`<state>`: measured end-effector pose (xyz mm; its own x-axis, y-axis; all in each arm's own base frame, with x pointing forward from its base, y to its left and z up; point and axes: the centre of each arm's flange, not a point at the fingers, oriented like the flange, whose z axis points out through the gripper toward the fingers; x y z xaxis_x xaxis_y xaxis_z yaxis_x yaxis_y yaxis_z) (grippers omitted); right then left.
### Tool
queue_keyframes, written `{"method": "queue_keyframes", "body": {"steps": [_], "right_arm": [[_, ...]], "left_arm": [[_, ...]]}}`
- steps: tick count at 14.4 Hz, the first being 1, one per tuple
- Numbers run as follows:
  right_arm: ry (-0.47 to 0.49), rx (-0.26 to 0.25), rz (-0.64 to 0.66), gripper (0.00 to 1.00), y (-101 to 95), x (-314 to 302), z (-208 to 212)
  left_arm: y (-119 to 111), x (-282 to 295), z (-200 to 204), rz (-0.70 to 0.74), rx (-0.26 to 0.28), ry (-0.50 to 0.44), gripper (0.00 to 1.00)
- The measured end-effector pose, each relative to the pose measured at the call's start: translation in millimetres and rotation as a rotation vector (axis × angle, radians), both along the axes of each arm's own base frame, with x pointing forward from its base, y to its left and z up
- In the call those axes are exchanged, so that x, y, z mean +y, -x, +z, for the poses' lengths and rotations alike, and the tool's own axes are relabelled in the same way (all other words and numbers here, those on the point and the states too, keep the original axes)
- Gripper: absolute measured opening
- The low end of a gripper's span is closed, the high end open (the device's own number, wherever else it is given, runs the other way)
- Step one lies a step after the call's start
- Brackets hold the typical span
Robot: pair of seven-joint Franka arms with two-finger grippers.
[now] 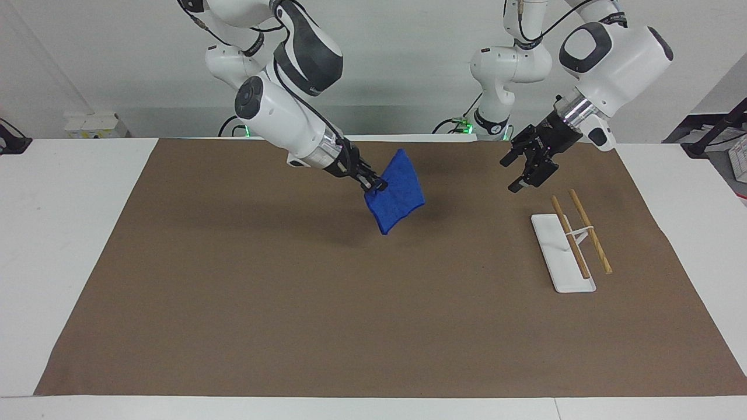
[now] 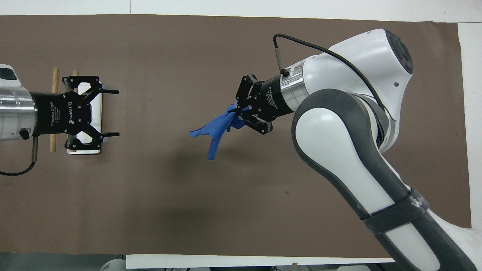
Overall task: Right arm passes towel to left arm to hang
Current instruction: 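Lift the towel with the right gripper while the left gripper approaches, then close the left gripper on the towel held by the right gripper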
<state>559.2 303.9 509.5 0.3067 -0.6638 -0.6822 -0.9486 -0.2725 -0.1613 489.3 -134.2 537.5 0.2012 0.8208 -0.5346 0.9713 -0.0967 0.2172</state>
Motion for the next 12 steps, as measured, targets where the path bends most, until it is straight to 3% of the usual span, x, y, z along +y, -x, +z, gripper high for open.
{"method": "queue_keyframes", "body": {"steps": [2,7,12], "right_arm": [[-0.07,0.028,-0.075,0.04,3.4,21.1,5.2],[-0.136,0.026,-0.225,0.04,19.6,76.9,10.7],[-0.154,0.059,-0.261,0.04,27.8,95.3,12.9]], "left_arm": [[3.6,-11.9,-6.0,0.041,0.029,0.018,1.0],[14.8,-37.5,-17.9,0.042,0.081,0.015,1.0],[33.8,-62.2,-43.1,-0.001,0.119,-0.007,1.0]]}}
